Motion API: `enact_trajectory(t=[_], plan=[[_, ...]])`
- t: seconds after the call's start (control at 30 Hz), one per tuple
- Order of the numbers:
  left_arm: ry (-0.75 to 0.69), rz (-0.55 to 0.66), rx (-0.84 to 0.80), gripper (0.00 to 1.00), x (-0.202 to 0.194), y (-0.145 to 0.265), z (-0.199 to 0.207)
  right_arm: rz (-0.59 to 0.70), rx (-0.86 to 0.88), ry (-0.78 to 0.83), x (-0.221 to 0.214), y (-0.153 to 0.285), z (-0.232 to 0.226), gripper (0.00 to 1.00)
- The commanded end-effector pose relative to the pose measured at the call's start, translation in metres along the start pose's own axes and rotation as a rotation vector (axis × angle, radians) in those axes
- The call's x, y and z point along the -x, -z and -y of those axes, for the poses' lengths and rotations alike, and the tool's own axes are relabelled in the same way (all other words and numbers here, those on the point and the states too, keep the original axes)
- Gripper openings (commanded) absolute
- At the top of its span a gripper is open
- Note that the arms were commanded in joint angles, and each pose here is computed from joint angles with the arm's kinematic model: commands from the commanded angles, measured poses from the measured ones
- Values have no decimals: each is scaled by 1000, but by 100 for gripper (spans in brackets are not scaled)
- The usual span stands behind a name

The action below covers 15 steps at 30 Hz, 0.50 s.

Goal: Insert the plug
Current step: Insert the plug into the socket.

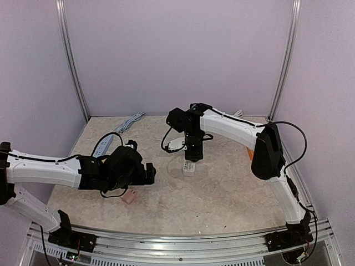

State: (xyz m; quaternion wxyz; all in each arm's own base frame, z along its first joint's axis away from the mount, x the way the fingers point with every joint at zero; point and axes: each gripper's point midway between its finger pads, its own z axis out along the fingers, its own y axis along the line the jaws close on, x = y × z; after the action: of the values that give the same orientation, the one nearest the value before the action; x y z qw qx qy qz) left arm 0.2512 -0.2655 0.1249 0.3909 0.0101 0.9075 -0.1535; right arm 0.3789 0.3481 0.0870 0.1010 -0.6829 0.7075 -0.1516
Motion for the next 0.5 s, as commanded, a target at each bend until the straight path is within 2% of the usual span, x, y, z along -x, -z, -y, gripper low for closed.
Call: enact_trajectory(t=[0.0, 0.3, 0.4, 0.47], plan=[[3, -13, -2, 99, -8, -5, 1, 20, 161, -15, 17, -60, -38, 49], [-3, -3, -6, 99, -4, -2, 1, 86, 144, -41, 28, -47, -28, 56], [-2, -2, -6, 99, -4, -2, 1, 70, 122, -43, 25, -48, -24, 71], [-1, -2, -6, 99, -4, -1, 1, 57, 110, -42, 23, -48, -22, 72]])
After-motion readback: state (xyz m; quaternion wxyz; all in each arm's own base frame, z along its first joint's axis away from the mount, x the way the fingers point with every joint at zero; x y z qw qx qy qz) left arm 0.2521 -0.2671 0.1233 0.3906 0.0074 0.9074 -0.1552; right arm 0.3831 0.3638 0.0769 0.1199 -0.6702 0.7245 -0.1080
